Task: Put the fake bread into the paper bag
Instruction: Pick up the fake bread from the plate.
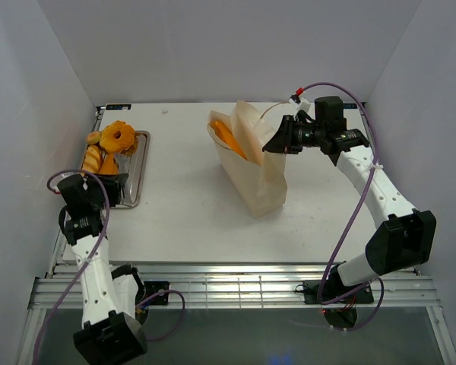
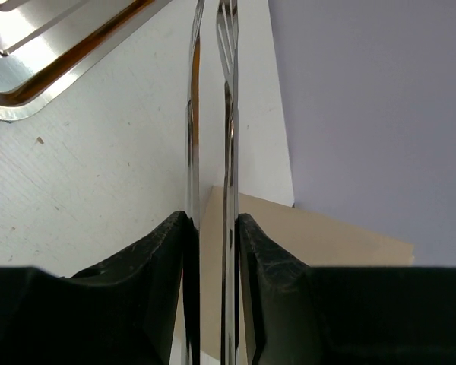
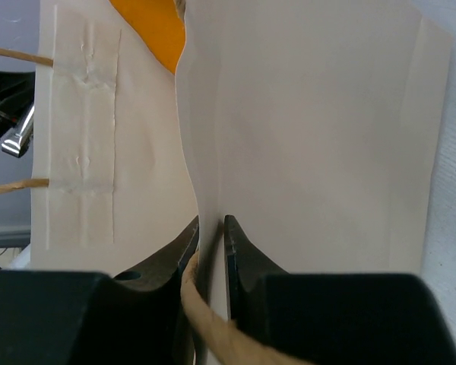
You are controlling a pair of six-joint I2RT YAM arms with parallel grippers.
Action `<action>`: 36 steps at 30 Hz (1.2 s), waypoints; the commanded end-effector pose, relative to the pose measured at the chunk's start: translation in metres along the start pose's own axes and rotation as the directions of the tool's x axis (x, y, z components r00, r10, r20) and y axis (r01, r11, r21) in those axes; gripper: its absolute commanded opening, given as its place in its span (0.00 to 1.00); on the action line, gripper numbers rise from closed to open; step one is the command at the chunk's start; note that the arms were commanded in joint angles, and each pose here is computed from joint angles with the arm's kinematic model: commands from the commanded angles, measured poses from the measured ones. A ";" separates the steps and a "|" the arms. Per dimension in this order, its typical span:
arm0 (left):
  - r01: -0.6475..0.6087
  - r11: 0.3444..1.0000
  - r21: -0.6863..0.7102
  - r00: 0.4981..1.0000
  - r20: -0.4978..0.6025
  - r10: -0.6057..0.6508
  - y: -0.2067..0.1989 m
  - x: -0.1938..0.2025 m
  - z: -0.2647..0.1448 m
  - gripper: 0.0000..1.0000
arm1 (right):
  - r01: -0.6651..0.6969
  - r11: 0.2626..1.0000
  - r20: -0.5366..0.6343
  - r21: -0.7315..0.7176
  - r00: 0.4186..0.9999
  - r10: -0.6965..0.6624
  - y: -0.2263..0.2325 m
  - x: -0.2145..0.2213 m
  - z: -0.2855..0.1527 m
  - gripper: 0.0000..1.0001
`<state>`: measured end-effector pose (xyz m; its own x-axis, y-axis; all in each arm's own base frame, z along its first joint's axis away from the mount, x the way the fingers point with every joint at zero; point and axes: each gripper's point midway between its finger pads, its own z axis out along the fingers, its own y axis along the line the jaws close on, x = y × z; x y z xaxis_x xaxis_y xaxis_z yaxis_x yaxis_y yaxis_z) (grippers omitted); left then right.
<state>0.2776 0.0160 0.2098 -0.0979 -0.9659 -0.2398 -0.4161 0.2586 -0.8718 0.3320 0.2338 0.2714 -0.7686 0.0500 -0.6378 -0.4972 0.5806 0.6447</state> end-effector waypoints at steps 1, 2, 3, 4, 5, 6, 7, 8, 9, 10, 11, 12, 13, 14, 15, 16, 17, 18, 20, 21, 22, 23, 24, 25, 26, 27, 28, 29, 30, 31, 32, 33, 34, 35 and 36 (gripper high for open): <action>-0.250 0.968 0.020 0.968 0.019 0.250 -0.033 -0.024 0.002 0.42 | 0.023 0.999 0.006 -0.022 1.000 -0.023 0.004 -0.004 -0.001 0.21; -0.292 0.956 -0.013 0.956 0.017 0.292 -0.043 -0.036 0.006 0.41 | 0.024 0.999 0.007 -0.022 1.000 -0.024 0.004 -0.005 -0.001 0.21; -0.382 0.923 -0.043 0.924 -0.007 0.382 -0.039 -0.039 0.006 0.41 | 0.021 1.000 0.007 -0.021 1.000 -0.021 0.003 -0.005 -0.001 0.21; -0.420 0.907 -0.044 0.908 -0.015 0.420 -0.042 -0.041 0.006 0.41 | 0.020 1.000 0.005 -0.023 1.000 -0.020 0.004 -0.004 -0.001 0.21; -0.445 0.893 -0.070 0.896 -0.018 0.445 -0.042 -0.046 0.007 0.40 | 0.018 1.000 0.006 -0.022 1.000 -0.017 0.003 -0.005 -0.001 0.21; -0.511 0.856 -0.078 0.860 -0.042 0.509 -0.047 -0.051 0.008 0.40 | 0.016 1.000 0.002 -0.025 1.000 -0.016 0.004 -0.004 0.000 0.21; -0.539 0.838 -0.083 0.842 -0.065 0.535 -0.047 -0.050 0.010 0.41 | 0.015 1.000 0.005 -0.025 1.000 -0.014 0.003 -0.005 0.000 0.21; -0.566 0.816 -0.117 0.825 -0.077 0.560 -0.045 -0.054 0.013 0.40 | 0.013 1.000 0.005 -0.027 1.000 -0.012 0.003 -0.005 0.000 0.21; -0.593 0.789 -0.160 0.805 -0.113 0.583 -0.041 -0.057 0.018 0.40 | 0.013 0.999 0.005 -0.030 1.000 -0.013 0.004 -0.004 0.000 0.21; -0.674 0.722 -0.153 0.738 -0.168 0.654 -0.043 -0.039 0.024 0.40 | 0.011 0.999 0.007 -0.033 1.000 -0.011 0.004 -0.004 0.001 0.21; -0.714 0.675 -0.184 0.700 -0.196 0.687 -0.041 -0.033 0.029 0.40 | 0.011 0.999 0.011 -0.034 1.000 -0.010 0.005 -0.005 0.000 0.21; -0.746 0.591 -0.307 0.659 -0.212 0.722 -0.028 -0.040 0.029 0.40 | 0.010 0.999 0.010 -0.035 1.000 -0.009 0.005 -0.004 0.001 0.21; -0.812 0.515 -0.275 0.580 -0.282 0.764 -0.035 -0.009 0.042 0.39 | 0.010 0.999 0.014 -0.037 1.000 -0.010 0.005 -0.005 0.001 0.21; -0.845 0.457 -0.279 0.530 -0.313 0.788 -0.035 0.004 0.046 0.38 | 0.006 0.999 0.013 -0.038 1.000 -0.006 0.005 -0.004 0.001 0.21; -0.878 0.364 -0.311 0.461 -0.348 0.816 -0.031 0.016 0.046 0.37 | 0.006 0.999 0.013 -0.040 1.000 -0.006 0.005 -0.003 0.001 0.21; -0.888 0.307 -0.343 0.430 -0.382 0.818 -0.027 0.020 0.055 0.37 | 0.006 0.999 0.011 -0.039 1.000 -0.005 0.004 -0.003 0.002 0.21; -0.893 0.263 -0.366 0.405 -0.398 0.823 -0.024 0.022 0.055 0.36 | 0.006 0.999 0.010 -0.036 1.000 -0.006 0.003 -0.002 0.001 0.21; -0.907 0.198 -0.372 0.360 -0.437 0.824 -0.018 0.030 0.051 0.36 | 0.008 0.999 0.011 -0.034 1.000 -0.007 0.003 -0.002 0.001 0.21; -0.890 0.102 -0.445 0.324 -0.457 0.828 -0.009 0.023 0.049 0.36 | 0.012 1.000 0.011 -0.028 1.000 -0.011 0.003 -0.001 -0.001 0.21; -0.891 0.059 -0.450 0.296 -0.479 0.826 -0.005 0.025 0.044 0.37 | 0.015 1.000 0.013 -0.023 1.000 -0.014 0.002 0.000 -0.001 0.21; -0.877 0.024 -0.480 0.284 -0.478 0.831 -0.004 0.019 0.041 0.37 | 0.014 1.000 0.012 -0.023 1.000 -0.013 0.002 0.000 -0.001 0.21; -0.871 -0.002 -0.492 0.274 -0.489 0.828 0.000 0.018 0.039 0.37 | 0.012 1.000 0.009 -0.024 1.000 -0.011 0.001 0.001 0.000 0.21; -0.862 -0.020 -0.507 0.273 -0.496 0.824 0.003 0.017 0.034 0.37 | 0.011 1.000 0.006 -0.027 1.000 -0.011 0.001 0.002 0.000 0.21; -0.854 -0.034 -0.520 0.270 -0.496 0.825 0.004 0.015 0.032 0.38 | 0.010 0.999 0.003 -0.033 1.000 -0.009 0.002 0.002 0.000 0.21; -0.840 -0.060 -0.540 0.258 -0.493 0.831 0.005 0.012 0.030 0.39 | 0.006 0.999 0.000 -0.035 1.000 -0.006 0.002 0.003 0.001 0.21; -0.833 -0.074 -0.548 0.251 -0.495 0.832 0.007 0.012 0.028 0.40 | 0.007 0.999 0.001 -0.035 1.000 -0.007 0.002 0.003 0.000 0.21; -0.826 -0.084 -0.557 0.247 -0.493 0.835 0.008 0.012 0.028 0.41 | 0.007 0.999 0.000 -0.037 1.000 -0.007 0.003 0.003 0.000 0.21; -0.816 -0.098 -0.570 0.240 -0.488 0.839 0.007 0.008 0.027 0.43 | 0.007 0.999 0.000 -0.037 1.000 -0.007 0.003 0.003 0.000 0.21; -0.812 -0.110 -0.573 0.234 -0.493 0.838 0.011 0.009 0.027 0.44 | 0.009 0.999 0.002 -0.034 1.000 -0.009 0.003 0.003 0.000 0.21; -0.806 -0.120 -0.580 0.228 -0.491 0.841 0.011 0.007 0.027 0.44 | 0.009 0.999 0.004 -0.031 1.000 -0.009 0.003 0.003 -0.001 0.21; -0.800 -0.130 -0.585 0.222 -0.491 0.843 0.011 0.006 0.027 0.45 | 0.015 0.999 0.006 -0.031 1.000 -0.014 0.003 0.002 -0.002 0.22; -0.789 -0.144 -0.597 0.214 -0.487 0.847 0.011 0.003 0.026 0.47 | 0.015 1.000 0.009 -0.025 1.000 -0.014 0.002 0.002 -0.001 0.22; -0.788 -0.148 -0.598 0.210 -0.487 0.848 0.011 0.002 0.026 0.48 | 0.016 1.000 0.010 -0.024 1.000 -0.015 0.002 0.001 -0.002 0.22; -0.789 -0.153 -0.595 0.204 -0.488 0.849 0.012 0.002 0.027 0.49 | 0.017 1.000 0.012 -0.023 1.000 -0.016 0.002 0.001 -0.002 0.22; -0.794 -0.142 -0.592 0.205 -0.480 0.853 0.011 0.004 0.030 0.50 | 0.016 1.000 0.010 -0.024 1.000 -0.015 0.002 0.001 -0.002 0.22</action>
<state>0.2982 0.0064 0.1716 -0.8464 -0.0072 -0.5324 -0.3497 0.7616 0.5456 0.3294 0.2356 0.2663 -0.7810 0.0505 -0.6225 -0.4911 0.5661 0.6620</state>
